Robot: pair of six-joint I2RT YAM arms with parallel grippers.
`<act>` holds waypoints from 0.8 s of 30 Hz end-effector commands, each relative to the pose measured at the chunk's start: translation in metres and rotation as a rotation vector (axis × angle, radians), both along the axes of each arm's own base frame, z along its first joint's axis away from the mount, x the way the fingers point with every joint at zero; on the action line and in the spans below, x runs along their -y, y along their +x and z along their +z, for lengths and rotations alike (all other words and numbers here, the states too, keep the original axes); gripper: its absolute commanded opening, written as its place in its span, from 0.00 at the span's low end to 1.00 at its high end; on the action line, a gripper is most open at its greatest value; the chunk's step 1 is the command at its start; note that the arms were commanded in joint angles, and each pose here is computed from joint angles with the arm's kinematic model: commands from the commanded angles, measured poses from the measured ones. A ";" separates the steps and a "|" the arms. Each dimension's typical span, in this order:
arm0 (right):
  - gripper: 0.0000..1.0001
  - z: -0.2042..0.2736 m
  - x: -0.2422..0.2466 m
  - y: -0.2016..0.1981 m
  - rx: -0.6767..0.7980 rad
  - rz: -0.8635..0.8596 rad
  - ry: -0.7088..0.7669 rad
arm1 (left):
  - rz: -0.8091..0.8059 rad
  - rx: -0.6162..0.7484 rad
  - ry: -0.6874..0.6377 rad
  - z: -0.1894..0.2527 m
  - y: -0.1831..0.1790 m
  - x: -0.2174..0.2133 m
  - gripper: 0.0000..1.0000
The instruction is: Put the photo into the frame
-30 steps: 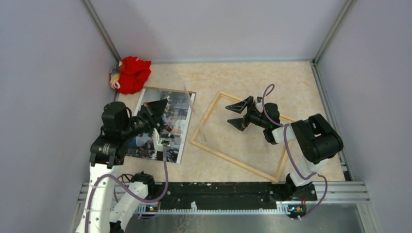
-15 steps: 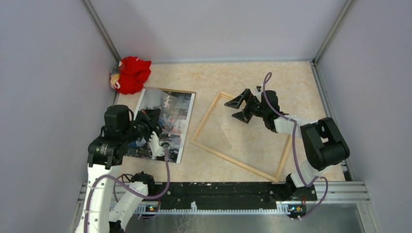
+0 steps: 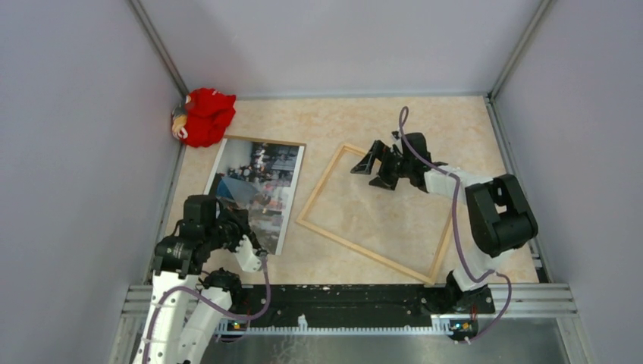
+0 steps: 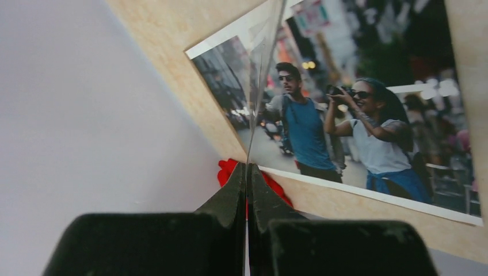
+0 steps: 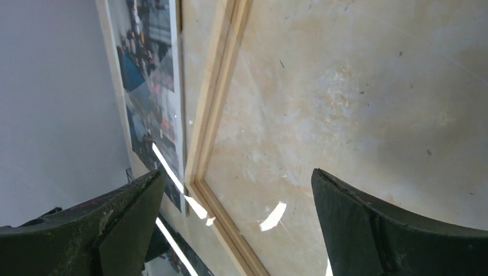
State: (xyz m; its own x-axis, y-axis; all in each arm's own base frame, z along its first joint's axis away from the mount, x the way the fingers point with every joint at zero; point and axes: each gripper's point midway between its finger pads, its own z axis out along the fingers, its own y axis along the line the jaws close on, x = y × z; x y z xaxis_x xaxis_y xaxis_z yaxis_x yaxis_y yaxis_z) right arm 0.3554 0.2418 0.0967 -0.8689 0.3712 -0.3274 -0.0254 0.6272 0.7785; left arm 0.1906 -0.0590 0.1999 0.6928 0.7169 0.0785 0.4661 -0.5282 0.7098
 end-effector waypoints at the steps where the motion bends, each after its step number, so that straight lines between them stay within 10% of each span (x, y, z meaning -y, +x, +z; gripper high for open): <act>1: 0.99 -0.010 -0.004 0.001 -0.006 0.084 -0.013 | -0.202 0.183 0.242 0.000 0.017 0.000 0.00; 24: 0.86 -0.049 -0.041 0.029 -0.080 0.337 0.179 | -0.156 0.208 0.260 -0.037 0.032 -0.006 0.00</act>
State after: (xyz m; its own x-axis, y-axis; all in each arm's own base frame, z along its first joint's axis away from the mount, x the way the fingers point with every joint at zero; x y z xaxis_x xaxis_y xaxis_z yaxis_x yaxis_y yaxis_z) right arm 0.3780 0.2794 0.0564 -0.9738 0.1407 -0.1787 -0.0936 0.4681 0.8787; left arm 0.2098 -0.0413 0.1426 0.6354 0.7569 0.1528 0.4934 -0.5503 0.6736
